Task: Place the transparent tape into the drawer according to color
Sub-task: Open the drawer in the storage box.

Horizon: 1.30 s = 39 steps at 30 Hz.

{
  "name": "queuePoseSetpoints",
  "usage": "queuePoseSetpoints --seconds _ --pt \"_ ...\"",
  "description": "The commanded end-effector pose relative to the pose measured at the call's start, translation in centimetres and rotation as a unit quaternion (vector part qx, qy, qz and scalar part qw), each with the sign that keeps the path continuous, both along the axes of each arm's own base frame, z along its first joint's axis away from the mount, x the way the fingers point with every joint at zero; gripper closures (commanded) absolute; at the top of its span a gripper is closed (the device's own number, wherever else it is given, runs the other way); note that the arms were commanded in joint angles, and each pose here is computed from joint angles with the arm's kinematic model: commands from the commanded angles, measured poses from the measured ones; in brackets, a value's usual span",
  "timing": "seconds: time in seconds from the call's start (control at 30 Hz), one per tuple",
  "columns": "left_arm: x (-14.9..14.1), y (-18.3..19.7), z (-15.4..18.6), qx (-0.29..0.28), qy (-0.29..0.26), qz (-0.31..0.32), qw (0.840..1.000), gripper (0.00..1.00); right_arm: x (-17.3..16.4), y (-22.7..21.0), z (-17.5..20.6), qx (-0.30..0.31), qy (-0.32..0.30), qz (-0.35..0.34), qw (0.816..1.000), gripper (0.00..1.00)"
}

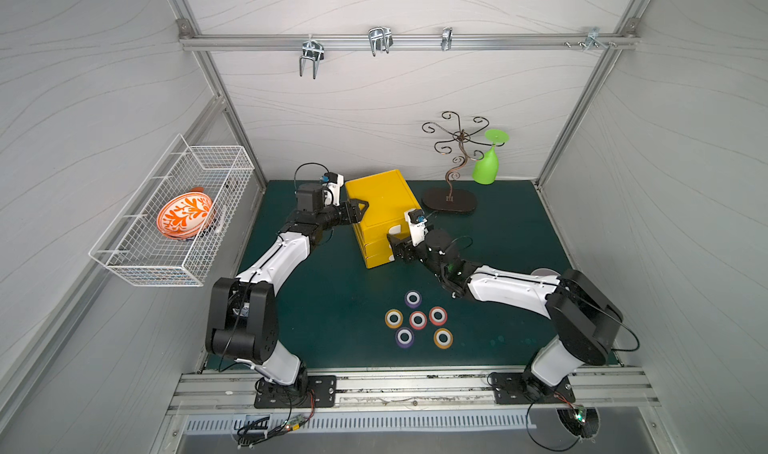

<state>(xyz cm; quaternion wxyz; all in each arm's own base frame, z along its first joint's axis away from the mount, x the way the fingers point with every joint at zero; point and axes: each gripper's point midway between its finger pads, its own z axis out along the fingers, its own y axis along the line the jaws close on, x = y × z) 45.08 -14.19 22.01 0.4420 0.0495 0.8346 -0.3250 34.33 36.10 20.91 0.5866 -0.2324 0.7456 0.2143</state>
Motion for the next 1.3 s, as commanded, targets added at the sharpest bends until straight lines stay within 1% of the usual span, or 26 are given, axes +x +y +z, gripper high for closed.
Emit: queuePoseSetpoints --seconds 0.0,0.17,0.27,0.53,0.83,1.1,1.2,1.27 --pt "-0.4 -0.6 0.8 -0.009 -0.015 -0.018 1.000 0.24 1.2 0.4 1.6 0.017 -0.027 -0.008 0.999 0.07" --pt "-0.6 -0.7 0.8 -0.010 -0.014 -0.020 1.000 0.24 2.8 -0.4 1.3 0.017 -0.023 -0.015 0.999 0.06" --pt "-0.7 -0.6 0.9 -0.008 -0.016 -0.018 1.000 0.24 3.1 -0.4 1.6 0.016 -0.026 -0.012 0.999 0.07" --pt "-0.6 -0.5 0.5 -0.005 -0.010 -0.016 1.000 0.25 2.9 0.0 1.4 0.012 -0.030 -0.007 0.999 0.15" --pt "-0.6 -0.5 0.4 -0.004 -0.009 -0.017 1.000 0.25 2.6 1.6 1.0 0.002 -0.038 0.000 0.999 0.24" --pt "-0.6 -0.6 0.4 -0.003 -0.007 -0.020 1.000 0.26 2.6 1.9 1.2 -0.002 -0.045 -0.002 0.999 0.42" --pt "-0.6 -0.6 0.3 -0.003 -0.006 -0.020 1.000 0.26 2.5 1.8 1.1 -0.001 -0.043 -0.004 0.999 0.53" --pt "-0.6 -0.6 0.4 -0.004 -0.007 -0.022 1.000 0.26 2.4 1.8 0.9 -0.003 -0.041 -0.003 0.999 0.57"
